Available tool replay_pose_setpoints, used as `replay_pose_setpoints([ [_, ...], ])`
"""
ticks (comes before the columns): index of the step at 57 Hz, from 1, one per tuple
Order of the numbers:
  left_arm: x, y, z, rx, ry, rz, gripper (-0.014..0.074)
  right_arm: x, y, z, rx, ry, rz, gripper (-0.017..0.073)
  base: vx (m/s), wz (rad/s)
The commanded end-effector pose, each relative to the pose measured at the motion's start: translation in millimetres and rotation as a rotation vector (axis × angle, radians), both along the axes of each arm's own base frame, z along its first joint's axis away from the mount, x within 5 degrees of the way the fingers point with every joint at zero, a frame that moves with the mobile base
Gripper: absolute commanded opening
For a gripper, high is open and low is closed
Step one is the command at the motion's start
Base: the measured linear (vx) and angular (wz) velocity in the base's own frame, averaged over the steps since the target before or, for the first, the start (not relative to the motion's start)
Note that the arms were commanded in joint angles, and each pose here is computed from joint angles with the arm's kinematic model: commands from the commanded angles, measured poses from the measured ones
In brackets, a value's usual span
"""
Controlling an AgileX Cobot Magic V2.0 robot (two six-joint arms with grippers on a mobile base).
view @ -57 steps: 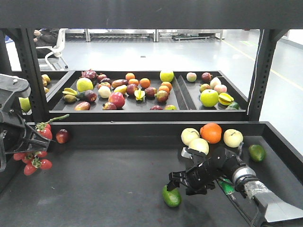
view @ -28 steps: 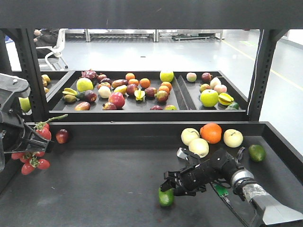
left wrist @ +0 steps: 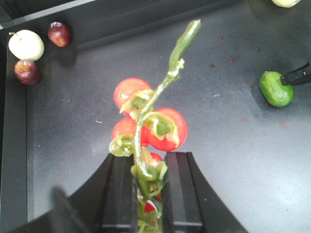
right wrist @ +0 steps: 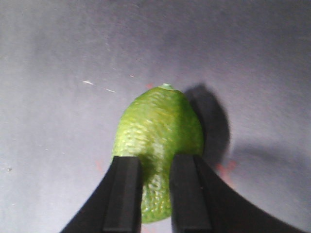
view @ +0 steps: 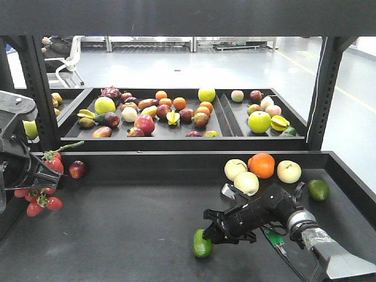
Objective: Pick snacks and fruit into basket
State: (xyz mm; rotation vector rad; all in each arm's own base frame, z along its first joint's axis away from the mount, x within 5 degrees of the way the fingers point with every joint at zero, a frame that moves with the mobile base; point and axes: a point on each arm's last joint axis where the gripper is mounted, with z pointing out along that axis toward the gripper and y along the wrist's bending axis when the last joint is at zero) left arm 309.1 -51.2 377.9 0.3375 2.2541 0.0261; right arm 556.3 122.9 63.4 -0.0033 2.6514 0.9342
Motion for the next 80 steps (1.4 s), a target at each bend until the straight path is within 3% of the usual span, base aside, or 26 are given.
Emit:
replay_pose_setpoints([
  [1, -5.6, 0.3, 26.4, -0.025, -0.142, -0.004, -0.0006, 6.3, -2.7, 58.9, 0.013, -0.123, -0.011, 0.0221, 0.0, 0.0],
  [16, -5.6, 0.1, 26.4, -0.033, -0.141, 0.0, -0.0006, 1.0, -10.9, 74.3, 0.001, -0.103, 0.041, 0.0235, 0.0, 0.0],
  [28, -5.6, 0.1, 26.4, -0.033, -0.141, 0.0, -0.0006, -0.9, -10.8, 89.3, 0.004, -0.116, 0.048, 0.0368, 0.0, 0.0],
  [33, -5.6, 0.1, 26.4, -0.033, -0.141, 0.0, -0.0006, 2.0, -11.5, 96.3, 0.013, -0.143, 0.008, 0.045, 0.0, 0.0],
  [42, -5.6, 0.1, 26.4, -0.033, -0.141, 0.0, -0.0006, 10.5, -9.6, 102.4, 0.084, -0.166, -0.132, 0.0598, 0.0, 0.0],
  [49, -5.6, 0.1, 26.4, -0.033, -0.141, 0.0, -0.0006, 11.8, -1.9, 103.9, 0.09, -0.191, -0.147, 0.0659, 0.0, 0.0],
  [62, -5.6, 0.1, 26.3, -0.033, -0.14, 0.0, -0.0006, 15.1, 9.2, 98.3, 0.061, -0.21, -0.218, 0.0662, 0.0, 0.0],
  [72, -5.5, 0.1, 26.5, -0.033, -0.142, 0.0, -0.0006, 8.1, 10.5, 67.7, -0.017, -0.047, -0.239, 0.0655, 0.0, 0.0],
  [76, -5.5, 0.1, 26.5, -0.033, -0.142, 0.0, -0.0006, 6.5, 11.6, 55.5, -0.014, -0.007, -0.23, 0.0653, 0.0, 0.0],
  [80, -5.7, 0.2, 26.2, -0.033, -0.139, 0.0, -0.0006, 6.2, 14.8, 46.6, 0.032, 0.025, -0.236, 0.0652, 0.0, 0.0],
])
